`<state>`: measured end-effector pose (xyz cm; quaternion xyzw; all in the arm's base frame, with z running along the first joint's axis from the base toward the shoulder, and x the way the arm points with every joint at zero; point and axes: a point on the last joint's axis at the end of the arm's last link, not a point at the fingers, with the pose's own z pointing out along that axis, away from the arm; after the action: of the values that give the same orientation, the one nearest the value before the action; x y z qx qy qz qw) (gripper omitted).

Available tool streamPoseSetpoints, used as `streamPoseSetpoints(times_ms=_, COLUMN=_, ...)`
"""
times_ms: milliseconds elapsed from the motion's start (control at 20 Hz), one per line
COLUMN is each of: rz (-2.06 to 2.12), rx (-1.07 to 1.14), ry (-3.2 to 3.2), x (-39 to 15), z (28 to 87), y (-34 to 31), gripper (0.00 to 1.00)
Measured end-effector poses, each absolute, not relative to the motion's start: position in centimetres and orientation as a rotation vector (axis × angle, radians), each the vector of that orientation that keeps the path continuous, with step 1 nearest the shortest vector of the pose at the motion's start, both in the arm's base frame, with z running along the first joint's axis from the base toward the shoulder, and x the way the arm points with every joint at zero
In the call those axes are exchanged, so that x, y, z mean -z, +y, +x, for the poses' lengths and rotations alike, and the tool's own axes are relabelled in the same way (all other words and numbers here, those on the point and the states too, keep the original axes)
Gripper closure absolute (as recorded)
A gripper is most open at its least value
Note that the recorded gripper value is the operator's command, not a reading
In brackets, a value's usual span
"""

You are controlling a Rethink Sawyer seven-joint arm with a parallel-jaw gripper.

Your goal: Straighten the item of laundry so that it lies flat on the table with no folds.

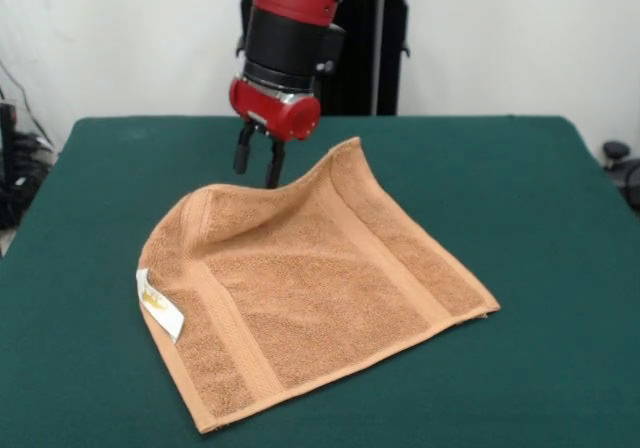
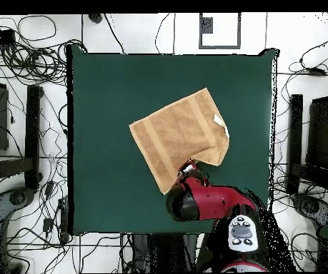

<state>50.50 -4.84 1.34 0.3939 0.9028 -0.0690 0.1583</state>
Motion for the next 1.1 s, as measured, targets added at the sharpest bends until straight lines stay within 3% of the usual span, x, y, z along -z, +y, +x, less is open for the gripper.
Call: streamPoseSetpoints(times_ms=1100, rz=0.962, rx=0.243, ry=2.801, x=-0.7, z=49.0, y=-4.6, gripper=0.0)
